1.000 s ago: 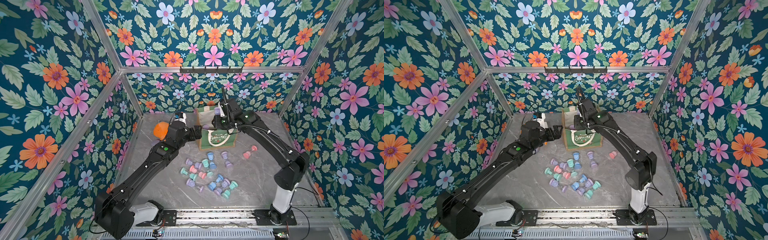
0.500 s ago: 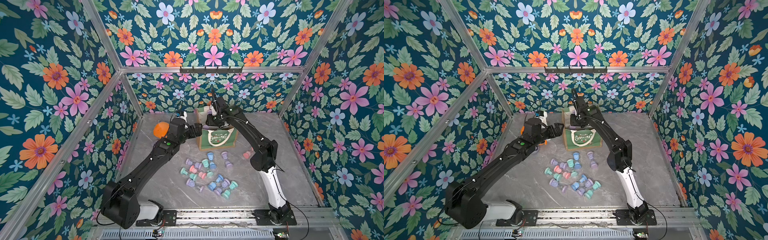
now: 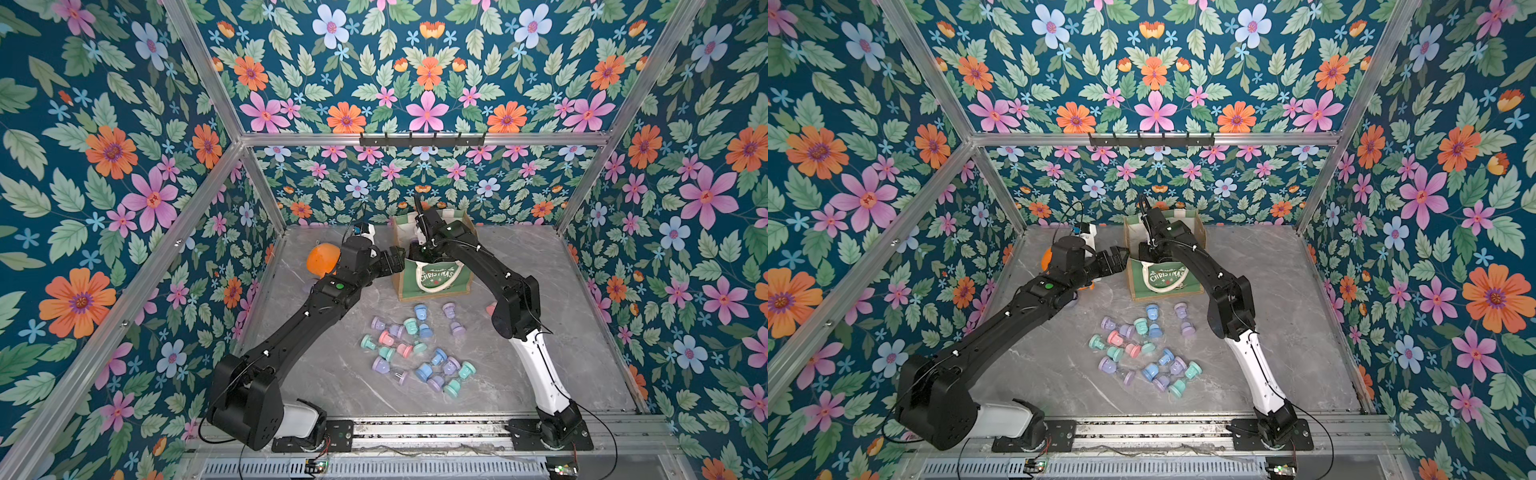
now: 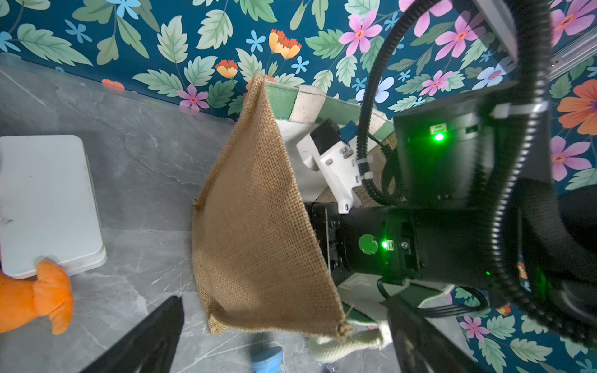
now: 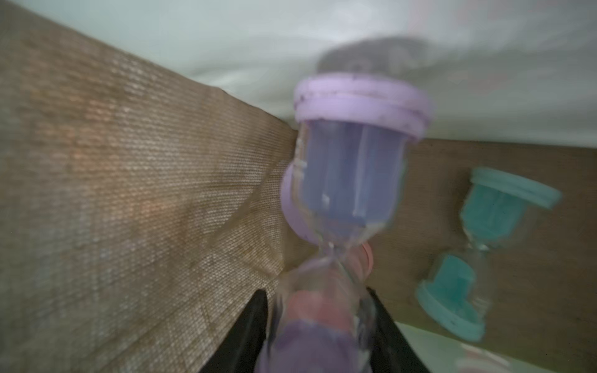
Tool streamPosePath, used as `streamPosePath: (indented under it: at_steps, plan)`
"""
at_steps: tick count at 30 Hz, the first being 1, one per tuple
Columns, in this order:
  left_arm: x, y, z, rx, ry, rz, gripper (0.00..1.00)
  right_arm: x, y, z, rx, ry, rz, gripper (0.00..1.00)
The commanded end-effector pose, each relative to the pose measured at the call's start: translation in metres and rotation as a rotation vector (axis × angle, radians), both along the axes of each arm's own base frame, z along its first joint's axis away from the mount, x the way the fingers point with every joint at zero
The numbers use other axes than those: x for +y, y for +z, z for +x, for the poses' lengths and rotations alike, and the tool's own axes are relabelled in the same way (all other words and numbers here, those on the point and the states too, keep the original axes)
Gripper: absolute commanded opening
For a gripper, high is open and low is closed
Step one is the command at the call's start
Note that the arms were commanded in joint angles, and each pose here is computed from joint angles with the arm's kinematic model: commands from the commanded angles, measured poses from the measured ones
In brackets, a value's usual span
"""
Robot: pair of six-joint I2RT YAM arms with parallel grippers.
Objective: Put the hourglass into the canvas bag
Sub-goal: Place the hourglass in the canvas bag.
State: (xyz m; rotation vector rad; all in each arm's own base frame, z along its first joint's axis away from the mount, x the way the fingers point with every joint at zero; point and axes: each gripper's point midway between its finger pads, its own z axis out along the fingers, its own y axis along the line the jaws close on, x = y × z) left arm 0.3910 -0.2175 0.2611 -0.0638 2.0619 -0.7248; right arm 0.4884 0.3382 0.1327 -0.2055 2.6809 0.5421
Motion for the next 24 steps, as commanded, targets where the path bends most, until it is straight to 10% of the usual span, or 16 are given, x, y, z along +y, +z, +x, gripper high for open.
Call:
streamPosePath:
  at_steps: [1, 24]
  plan:
    - [-0.001, 0.004, 0.0, -0.013, -0.002, -0.016, 1.0, 0.0, -0.009, 0.002, 0.006, -0.005, -0.013, 0.31]
    - [0.001, 0.016, -0.005, -0.028, -0.006, -0.026, 1.0, -0.013, 0.099, -0.007, -0.153, -0.033, 0.06, 0.77]
